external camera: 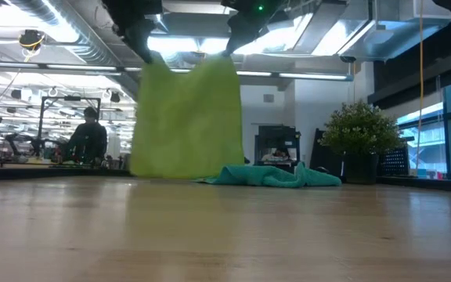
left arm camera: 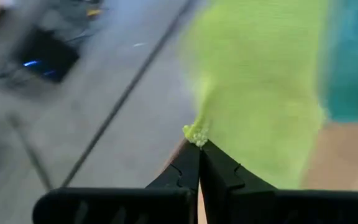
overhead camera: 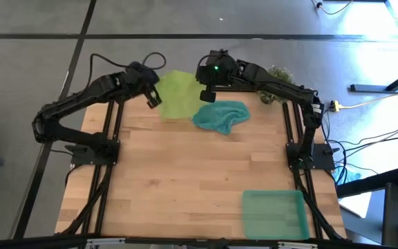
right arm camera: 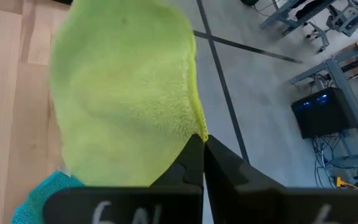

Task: Roll microfiber towels into tight, uniform cylinder then place into a basket
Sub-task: Fold the green microfiber cloth

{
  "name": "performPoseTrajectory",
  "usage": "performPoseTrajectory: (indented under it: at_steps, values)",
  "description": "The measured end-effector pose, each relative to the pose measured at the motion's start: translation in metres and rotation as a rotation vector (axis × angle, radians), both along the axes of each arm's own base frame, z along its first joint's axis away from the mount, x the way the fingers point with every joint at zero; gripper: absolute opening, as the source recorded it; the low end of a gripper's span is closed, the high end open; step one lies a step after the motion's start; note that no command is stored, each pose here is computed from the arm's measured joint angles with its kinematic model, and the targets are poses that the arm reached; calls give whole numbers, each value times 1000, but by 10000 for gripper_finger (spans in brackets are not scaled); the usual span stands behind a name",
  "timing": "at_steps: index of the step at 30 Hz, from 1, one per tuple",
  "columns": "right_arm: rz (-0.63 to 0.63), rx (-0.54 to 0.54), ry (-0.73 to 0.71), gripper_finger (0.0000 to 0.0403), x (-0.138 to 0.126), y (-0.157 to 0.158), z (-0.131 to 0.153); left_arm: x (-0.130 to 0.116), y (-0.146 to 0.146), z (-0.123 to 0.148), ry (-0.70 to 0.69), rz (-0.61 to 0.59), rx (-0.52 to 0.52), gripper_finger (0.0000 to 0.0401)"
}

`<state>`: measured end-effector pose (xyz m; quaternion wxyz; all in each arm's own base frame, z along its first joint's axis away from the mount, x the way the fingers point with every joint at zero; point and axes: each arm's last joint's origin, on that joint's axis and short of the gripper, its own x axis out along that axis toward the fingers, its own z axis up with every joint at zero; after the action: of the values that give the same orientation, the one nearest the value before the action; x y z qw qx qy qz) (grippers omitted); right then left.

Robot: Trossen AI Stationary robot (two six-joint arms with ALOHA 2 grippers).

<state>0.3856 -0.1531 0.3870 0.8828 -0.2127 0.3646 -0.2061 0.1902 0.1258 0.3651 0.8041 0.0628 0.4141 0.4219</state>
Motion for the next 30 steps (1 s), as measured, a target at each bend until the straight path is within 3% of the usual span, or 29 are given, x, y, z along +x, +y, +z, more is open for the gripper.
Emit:
performPoseTrajectory:
  at_steps: [3, 8, 15, 20, 30]
  values:
    - [0, -1, -3, 4, 0, 0, 0, -3, 5, 2, 40, 115, 94, 0]
    - [-3, -13, -35, 4, 1, -2, 3, -9, 17, 4, 30, 184, 121, 0]
    - [15, -60, -84, 4, 2, 2, 12, -7, 18, 6, 34, 162, 151, 0]
    - [69, -6, 22, 4, 3, 25, 4, -5, 1, -2, 93, 119, 70, 0]
    - [225, 258, 234, 4, 4, 71, -43, -1, -40, -41, 153, 65, -178, 0]
